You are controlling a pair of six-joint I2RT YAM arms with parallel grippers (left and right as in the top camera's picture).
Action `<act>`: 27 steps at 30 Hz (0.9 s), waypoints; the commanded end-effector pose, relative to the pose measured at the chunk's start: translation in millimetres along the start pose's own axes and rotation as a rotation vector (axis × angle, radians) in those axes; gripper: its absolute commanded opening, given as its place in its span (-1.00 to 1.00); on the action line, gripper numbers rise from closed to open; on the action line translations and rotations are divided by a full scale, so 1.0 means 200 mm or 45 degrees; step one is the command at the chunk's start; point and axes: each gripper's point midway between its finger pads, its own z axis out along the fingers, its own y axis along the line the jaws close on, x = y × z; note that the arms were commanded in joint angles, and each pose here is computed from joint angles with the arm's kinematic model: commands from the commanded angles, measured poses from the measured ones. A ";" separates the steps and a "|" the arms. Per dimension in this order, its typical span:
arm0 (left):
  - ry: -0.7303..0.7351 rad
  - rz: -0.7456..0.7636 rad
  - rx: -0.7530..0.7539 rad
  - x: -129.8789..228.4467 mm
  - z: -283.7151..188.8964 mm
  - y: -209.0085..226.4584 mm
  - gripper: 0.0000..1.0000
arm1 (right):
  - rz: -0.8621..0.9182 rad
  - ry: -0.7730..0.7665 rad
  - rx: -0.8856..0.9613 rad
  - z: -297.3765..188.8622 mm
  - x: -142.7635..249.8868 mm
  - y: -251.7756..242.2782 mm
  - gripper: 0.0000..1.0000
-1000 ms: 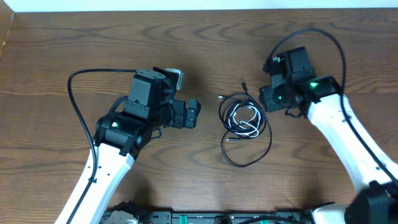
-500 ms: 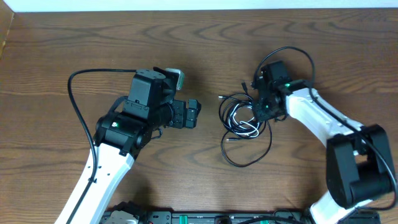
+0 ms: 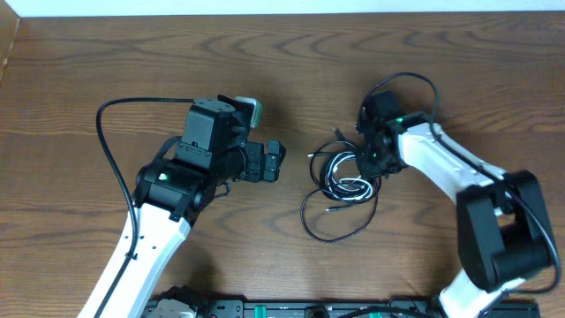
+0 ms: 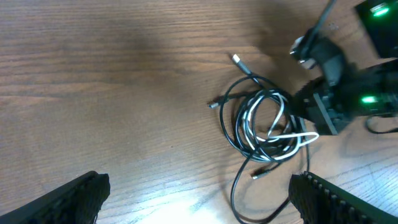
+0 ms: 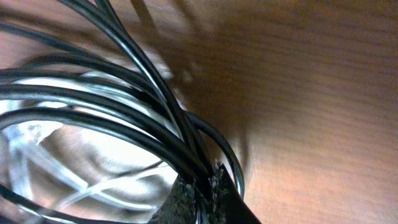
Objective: Untangle cables
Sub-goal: 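Lower the right gripper onto the cable bundle and grasp a black cable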
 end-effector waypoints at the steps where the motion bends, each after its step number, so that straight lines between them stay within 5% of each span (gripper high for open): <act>1: -0.003 0.003 0.014 -0.02 0.00 -0.02 0.96 | -0.018 -0.264 -0.185 -0.37 -0.20 0.16 -0.98; 5: 0.029 -0.004 0.008 -0.01 0.04 -0.01 0.96 | -0.182 -0.471 -0.346 -0.64 -0.27 0.29 -0.98; 8: 0.059 -0.011 0.002 0.01 0.07 0.00 0.96 | 0.077 -0.569 -0.097 -0.73 -0.31 0.10 -0.98; 12: 0.083 -0.016 -0.004 0.02 0.11 0.01 0.95 | -0.212 -0.578 -0.293 -0.79 -0.27 0.26 -0.98; 15: 0.071 -0.014 -0.002 0.01 0.11 0.01 0.96 | 0.062 -0.562 -0.207 -0.77 -0.28 0.15 -0.99; 19: 0.056 -0.010 0.002 -0.01 0.11 0.01 0.96 | -0.260 -0.600 -0.601 -0.87 -0.26 0.44 -0.98; 27: 0.054 -0.009 0.008 -0.01 0.11 0.00 0.96 | -0.188 -0.694 -0.536 -0.92 -0.35 0.40 -0.98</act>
